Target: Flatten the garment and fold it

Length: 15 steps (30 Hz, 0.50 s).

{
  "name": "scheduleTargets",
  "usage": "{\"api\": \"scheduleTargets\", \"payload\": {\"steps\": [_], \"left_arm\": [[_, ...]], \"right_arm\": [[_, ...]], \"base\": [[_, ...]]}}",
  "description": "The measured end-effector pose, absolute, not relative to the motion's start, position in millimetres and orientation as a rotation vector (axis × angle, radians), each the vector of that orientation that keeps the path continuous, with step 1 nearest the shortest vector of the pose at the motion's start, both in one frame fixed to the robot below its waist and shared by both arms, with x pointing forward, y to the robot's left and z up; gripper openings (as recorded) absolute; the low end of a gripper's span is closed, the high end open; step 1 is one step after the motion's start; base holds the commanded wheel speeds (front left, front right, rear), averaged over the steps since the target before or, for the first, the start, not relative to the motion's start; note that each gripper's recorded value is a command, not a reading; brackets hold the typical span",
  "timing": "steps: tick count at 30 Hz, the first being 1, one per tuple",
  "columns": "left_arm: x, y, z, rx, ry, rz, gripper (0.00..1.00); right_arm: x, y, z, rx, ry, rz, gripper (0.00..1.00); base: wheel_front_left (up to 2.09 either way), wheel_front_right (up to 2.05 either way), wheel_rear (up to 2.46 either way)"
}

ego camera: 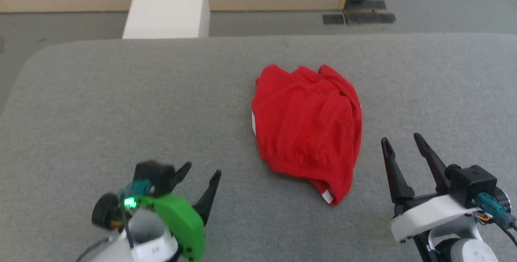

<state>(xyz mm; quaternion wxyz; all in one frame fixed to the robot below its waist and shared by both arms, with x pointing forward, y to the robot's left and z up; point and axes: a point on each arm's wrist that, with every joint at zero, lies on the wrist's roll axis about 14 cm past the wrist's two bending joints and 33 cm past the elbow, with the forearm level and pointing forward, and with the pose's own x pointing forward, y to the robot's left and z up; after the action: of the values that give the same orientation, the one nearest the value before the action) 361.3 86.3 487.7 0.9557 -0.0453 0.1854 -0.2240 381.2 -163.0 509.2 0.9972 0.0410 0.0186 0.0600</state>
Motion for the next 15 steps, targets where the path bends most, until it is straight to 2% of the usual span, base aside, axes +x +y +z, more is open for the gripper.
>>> {"api": "scheduleTargets", "payload": {"steps": [9,15], "left_arm": [[412.7,33.9,494.2,-0.072,0.554,-0.628,1.00],[423.2,4.9,457.3,-0.030,0.796,-0.713,1.00]], "right_arm": [[391.0,-175.7,488.4,0.076,0.077,0.079,1.00],[394.1,-188.4,476.9,0.065,0.096,0.040,1.00]], "base": [[0.00,0.00,0.00],[0.00,0.00,0.00]]}}
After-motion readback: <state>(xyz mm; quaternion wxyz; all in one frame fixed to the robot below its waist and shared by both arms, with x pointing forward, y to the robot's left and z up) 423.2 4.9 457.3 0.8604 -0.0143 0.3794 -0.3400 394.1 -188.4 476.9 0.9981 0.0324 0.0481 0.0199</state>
